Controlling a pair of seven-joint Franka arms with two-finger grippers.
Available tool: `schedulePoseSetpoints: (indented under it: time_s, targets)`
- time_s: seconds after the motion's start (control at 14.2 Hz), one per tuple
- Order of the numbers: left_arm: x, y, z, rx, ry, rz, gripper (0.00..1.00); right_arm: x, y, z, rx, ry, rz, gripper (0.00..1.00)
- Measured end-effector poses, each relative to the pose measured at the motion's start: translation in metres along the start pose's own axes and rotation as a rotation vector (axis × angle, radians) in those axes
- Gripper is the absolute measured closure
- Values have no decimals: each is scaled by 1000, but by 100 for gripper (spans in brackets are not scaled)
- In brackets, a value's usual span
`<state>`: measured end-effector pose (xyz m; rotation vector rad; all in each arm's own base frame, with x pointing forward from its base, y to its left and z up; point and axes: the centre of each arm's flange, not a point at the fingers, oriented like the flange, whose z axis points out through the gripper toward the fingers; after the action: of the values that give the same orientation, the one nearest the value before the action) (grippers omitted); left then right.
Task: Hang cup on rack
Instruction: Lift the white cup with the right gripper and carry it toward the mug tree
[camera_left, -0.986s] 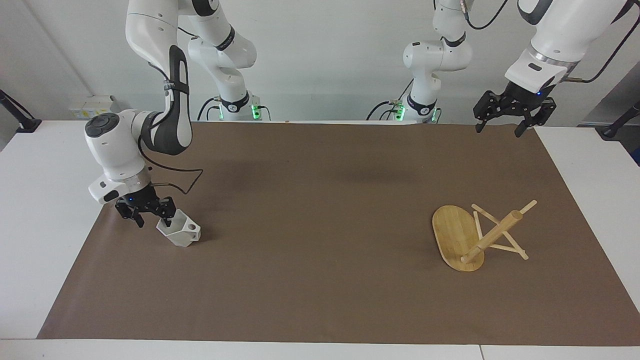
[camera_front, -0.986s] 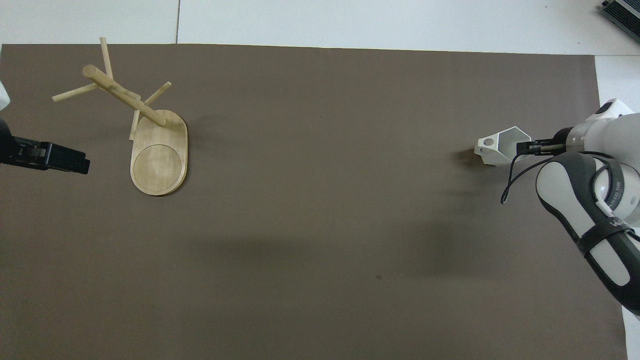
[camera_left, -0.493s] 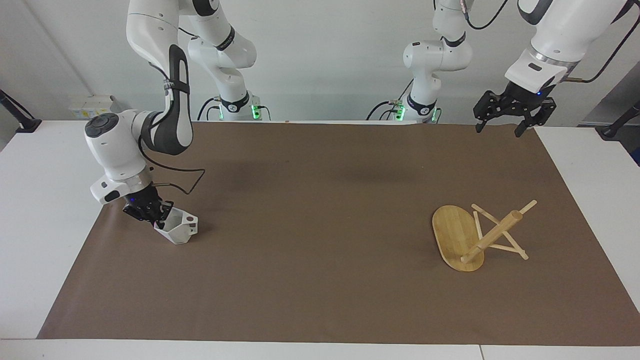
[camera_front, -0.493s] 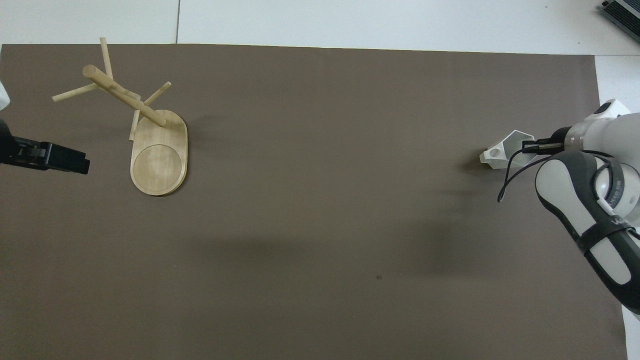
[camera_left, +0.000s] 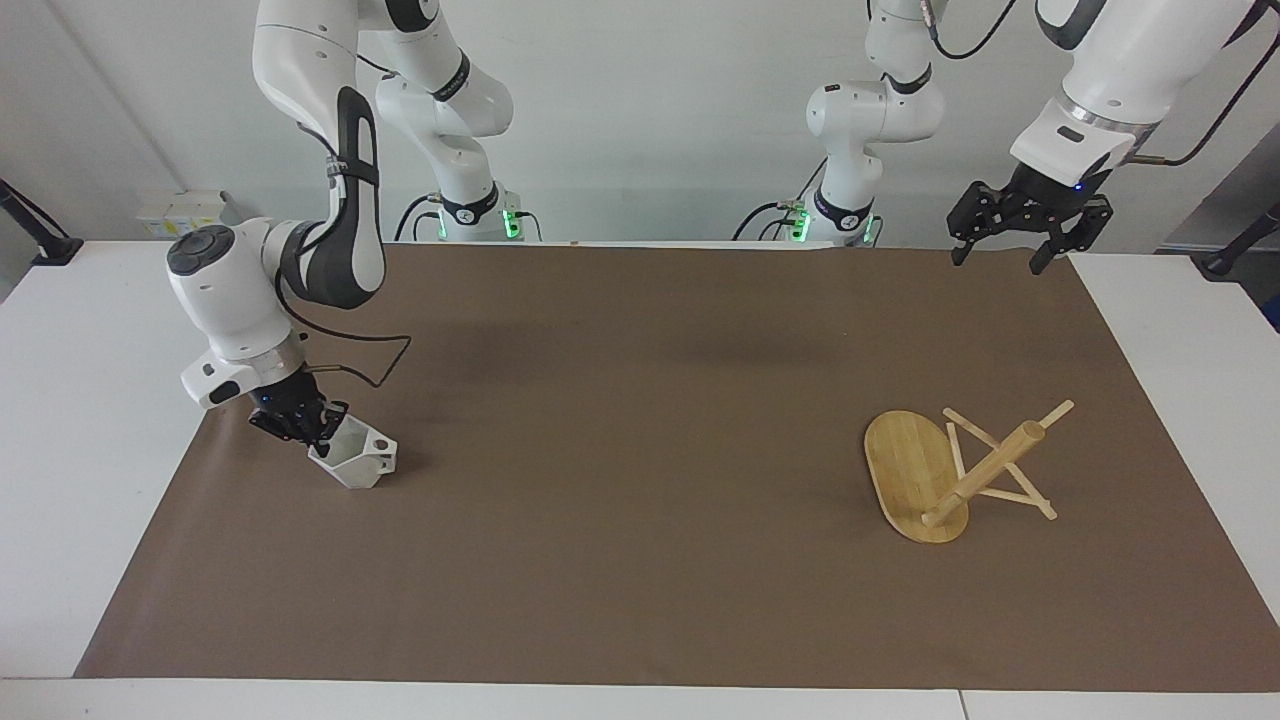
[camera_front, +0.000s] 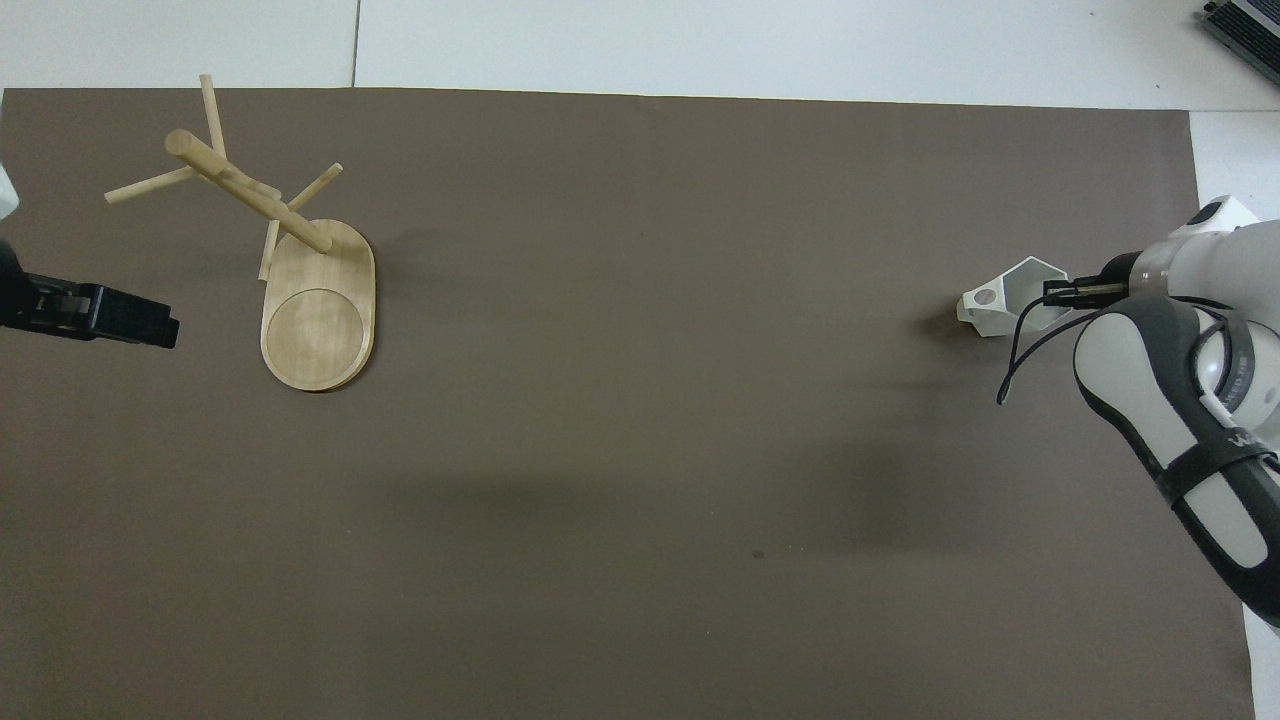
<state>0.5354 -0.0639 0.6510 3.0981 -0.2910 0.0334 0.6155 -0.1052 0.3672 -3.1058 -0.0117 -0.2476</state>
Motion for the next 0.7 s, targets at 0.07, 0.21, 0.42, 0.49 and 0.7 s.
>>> schedulePoseSetpoints:
  time_s: [0.07, 0.21, 0.42, 0.49, 0.7]
  targets:
    - [0, 0, 0, 0, 0, 0, 0, 5, -2, -11, 10, -21, 1, 96]
    - [0, -1, 0, 0, 0, -1, 0, 17, -8, -41, 27, -51, -5, 96]
    - [0, -2, 0, 0, 0, -3, 0, 30, -25, -92, 118, -77, 6, 96]
    - [0, -2, 0, 0, 0, -3, 0, 33, -31, -107, 158, -76, 13, 96]
    - [0, -2, 0, 0, 0, -3, 0, 34, -61, -142, 280, -55, 11, 96]
